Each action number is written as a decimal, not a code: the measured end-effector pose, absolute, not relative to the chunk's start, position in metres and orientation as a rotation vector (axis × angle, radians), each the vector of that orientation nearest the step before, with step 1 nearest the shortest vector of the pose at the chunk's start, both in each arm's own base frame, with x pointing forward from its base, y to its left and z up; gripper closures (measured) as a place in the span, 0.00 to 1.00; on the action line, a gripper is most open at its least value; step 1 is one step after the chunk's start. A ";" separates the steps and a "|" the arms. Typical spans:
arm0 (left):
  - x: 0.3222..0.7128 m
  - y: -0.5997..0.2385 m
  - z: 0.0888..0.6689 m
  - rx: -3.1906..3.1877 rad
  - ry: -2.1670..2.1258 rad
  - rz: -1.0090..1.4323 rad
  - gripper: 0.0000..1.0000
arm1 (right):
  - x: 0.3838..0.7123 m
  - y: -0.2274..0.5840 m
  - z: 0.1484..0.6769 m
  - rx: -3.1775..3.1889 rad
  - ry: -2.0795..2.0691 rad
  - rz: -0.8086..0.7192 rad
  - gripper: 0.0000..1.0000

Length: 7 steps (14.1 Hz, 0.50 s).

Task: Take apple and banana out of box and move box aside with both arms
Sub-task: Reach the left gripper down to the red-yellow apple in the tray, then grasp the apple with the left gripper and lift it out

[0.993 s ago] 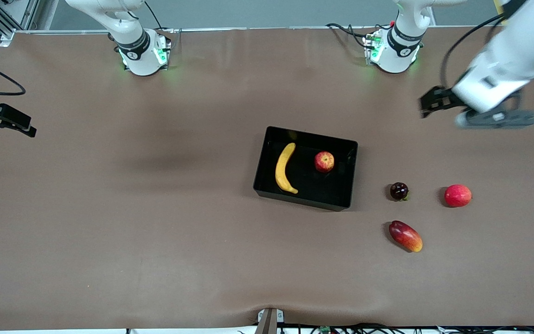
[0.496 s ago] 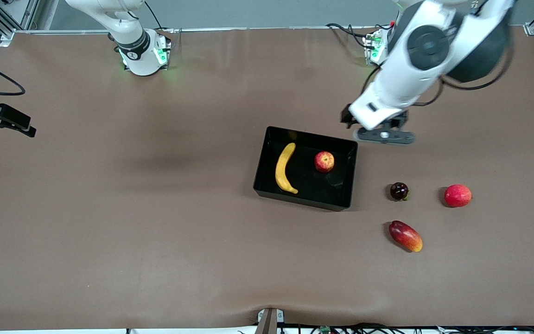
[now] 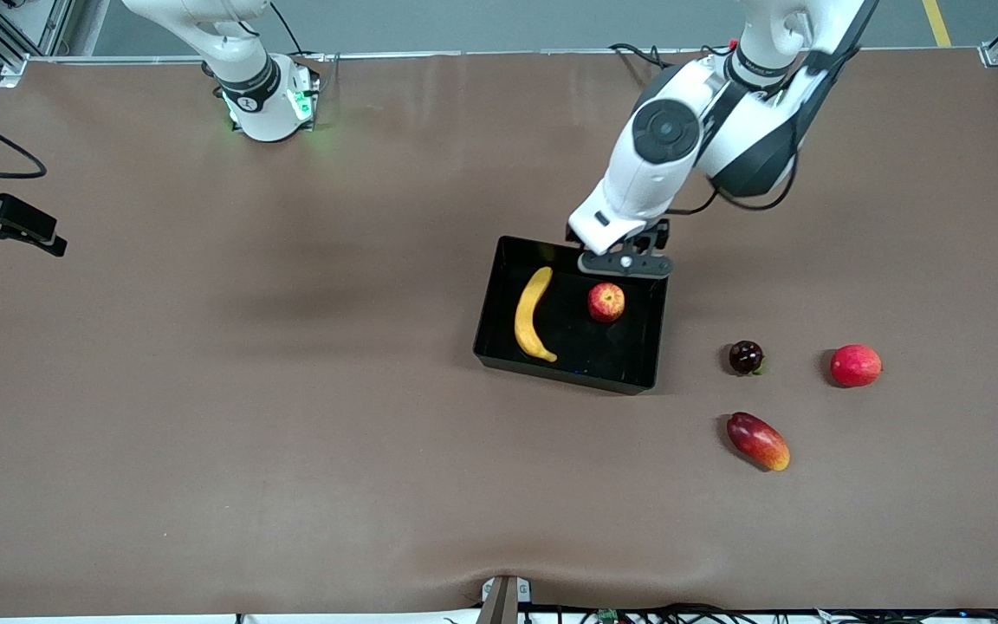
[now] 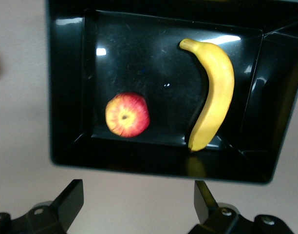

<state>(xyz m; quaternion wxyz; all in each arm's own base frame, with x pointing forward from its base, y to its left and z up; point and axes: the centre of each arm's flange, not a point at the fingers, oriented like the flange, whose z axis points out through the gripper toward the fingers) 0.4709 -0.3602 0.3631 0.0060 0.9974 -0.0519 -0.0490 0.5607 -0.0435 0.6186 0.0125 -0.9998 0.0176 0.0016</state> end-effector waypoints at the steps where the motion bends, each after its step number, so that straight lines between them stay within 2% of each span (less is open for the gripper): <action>1: 0.473 -0.362 0.349 3.134 -0.181 -0.152 0.00 | 0.561 -0.044 0.619 -3.116 0.056 0.005 0.00; 7: 0.478 -0.360 0.282 3.223 -0.195 -0.185 0.00 | 0.561 -0.045 0.619 -3.116 0.060 0.005 0.00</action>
